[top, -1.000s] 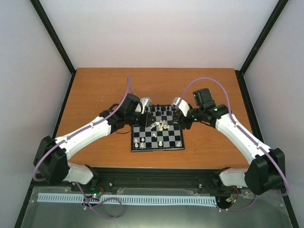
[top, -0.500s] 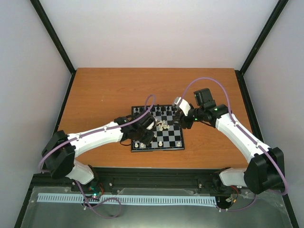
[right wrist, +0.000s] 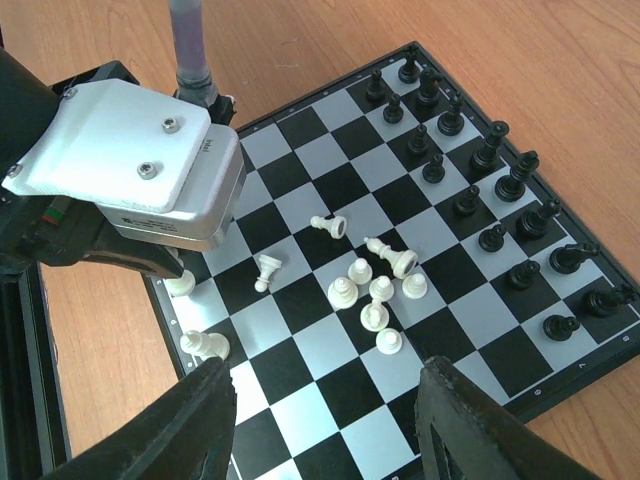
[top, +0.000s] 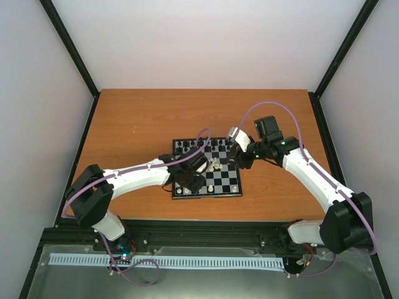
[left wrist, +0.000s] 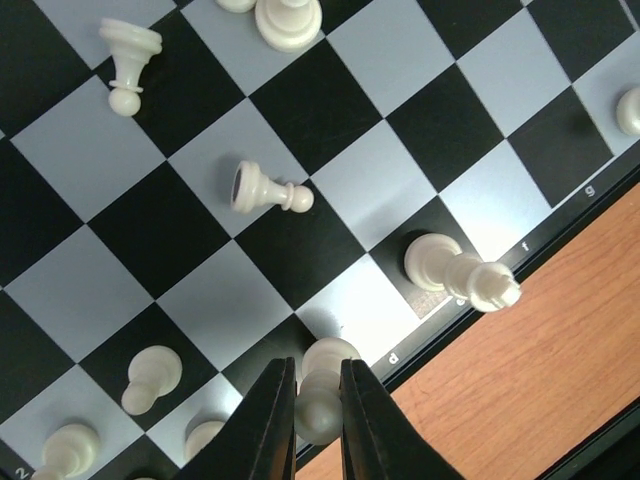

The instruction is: Set up the chess pieces on the board

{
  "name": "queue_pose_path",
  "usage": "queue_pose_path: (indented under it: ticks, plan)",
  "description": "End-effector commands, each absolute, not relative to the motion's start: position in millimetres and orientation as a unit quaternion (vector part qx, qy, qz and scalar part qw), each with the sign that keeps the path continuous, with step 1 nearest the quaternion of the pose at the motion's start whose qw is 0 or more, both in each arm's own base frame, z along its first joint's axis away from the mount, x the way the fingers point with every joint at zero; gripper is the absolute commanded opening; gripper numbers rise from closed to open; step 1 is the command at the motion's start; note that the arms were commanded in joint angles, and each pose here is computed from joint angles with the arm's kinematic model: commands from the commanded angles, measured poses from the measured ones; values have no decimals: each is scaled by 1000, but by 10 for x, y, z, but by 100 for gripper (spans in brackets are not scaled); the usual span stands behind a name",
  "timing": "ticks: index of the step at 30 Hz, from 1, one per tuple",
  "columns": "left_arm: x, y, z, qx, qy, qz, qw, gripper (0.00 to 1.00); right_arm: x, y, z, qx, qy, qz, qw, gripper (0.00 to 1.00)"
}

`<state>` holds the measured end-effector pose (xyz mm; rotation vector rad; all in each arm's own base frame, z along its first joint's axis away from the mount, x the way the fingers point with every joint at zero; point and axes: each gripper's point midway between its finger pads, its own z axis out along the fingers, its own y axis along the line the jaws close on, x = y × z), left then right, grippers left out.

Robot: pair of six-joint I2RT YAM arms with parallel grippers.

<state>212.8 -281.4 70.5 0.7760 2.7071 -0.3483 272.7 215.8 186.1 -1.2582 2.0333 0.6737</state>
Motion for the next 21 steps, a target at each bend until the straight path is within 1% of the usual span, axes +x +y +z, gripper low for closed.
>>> queue_pose_path:
  ticks: [1, 7, 16, 18, 20, 21]
  plan:
    - [2154, -3043, 838, 285, 930, -159, 169, 14, 2736, 2140, 1799, -481, 775, 257, 319, 51]
    - [2143, -3128, 805, 289, 928, -171, 163, 15, 2736, 2131, 1791, -481, 776, 257, 318, 51]
    - [2165, -3139, 737, 288, 930, -159, 161, 17, 2728, 2137, 1780, -482, 775, 260, 315, 51]
    - [2168, -3142, 733, 288, 930, -160, 161, 19, 2725, 2136, 1770, -482, 776, 260, 313, 51]
    - [2166, -3145, 731, 287, 931, -160, 160, 27, 2725, 2136, 1772, -482, 775, 261, 313, 51]
    - [2165, -3149, 733, 287, 931, -161, 159, 29, 2720, 2139, 1761, -483, 775, 261, 312, 51]
